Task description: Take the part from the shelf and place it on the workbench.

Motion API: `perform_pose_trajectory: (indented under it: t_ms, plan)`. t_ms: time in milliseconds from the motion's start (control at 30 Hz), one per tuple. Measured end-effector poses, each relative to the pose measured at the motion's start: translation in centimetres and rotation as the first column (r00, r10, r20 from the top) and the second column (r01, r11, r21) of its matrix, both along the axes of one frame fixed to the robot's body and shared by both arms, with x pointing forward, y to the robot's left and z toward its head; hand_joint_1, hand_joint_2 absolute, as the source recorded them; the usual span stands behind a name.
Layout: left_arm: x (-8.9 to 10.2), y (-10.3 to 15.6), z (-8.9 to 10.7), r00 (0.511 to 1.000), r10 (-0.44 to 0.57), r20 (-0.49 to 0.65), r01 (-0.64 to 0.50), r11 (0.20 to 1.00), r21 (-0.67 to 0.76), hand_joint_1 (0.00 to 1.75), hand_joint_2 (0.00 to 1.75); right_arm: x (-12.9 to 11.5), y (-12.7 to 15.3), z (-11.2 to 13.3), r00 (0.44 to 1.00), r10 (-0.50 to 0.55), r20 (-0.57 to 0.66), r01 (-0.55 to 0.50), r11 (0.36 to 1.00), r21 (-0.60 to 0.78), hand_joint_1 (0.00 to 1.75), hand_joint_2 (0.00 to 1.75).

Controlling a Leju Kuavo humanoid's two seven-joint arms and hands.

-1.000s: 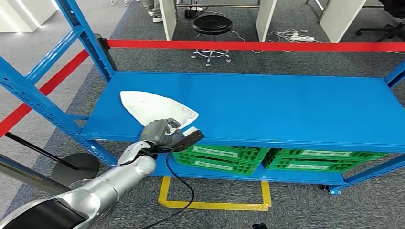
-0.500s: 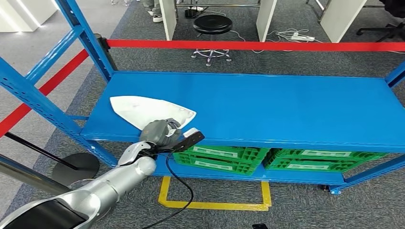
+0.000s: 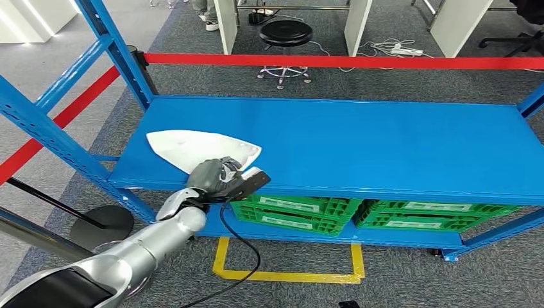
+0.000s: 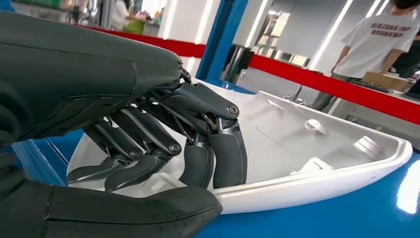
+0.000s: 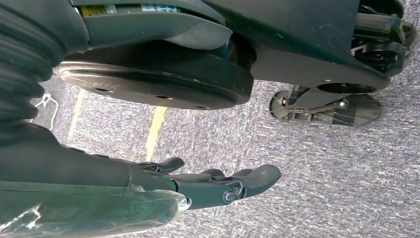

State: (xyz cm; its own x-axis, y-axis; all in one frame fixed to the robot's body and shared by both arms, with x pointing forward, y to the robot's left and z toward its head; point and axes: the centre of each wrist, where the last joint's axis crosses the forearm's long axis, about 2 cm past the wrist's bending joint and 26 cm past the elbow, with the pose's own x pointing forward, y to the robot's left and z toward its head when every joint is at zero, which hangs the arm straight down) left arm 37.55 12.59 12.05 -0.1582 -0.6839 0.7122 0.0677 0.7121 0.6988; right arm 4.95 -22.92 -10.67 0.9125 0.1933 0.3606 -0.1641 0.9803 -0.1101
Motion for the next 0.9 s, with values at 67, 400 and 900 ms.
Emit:
perform_pose_trajectory:
  t_ms: [67,400,900]
  plan:
    - [0.1,0.1,0.2,1.000,0.001,0.003,-0.001,1.000,-0.011,1.75,1.75,0.0,0.0,0.0,1.000,0.002,0.000,-0.002,1.000,0.000,0.00,1.75]
    - [1.2,0.7,2.8,0.998,-0.022,0.053,0.033,0.973,-0.227,1.75,1.75,0.0,0.0,0.0,1.000,0.005,0.003,-0.005,1.000,-0.014,0.00,1.75]
    - [1.3,1.4,8.2,0.980,-0.040,0.193,0.147,0.804,-0.577,1.75,1.75,-0.1,0.0,0.0,1.000,0.001,0.011,0.000,1.000,-0.030,0.00,1.75]
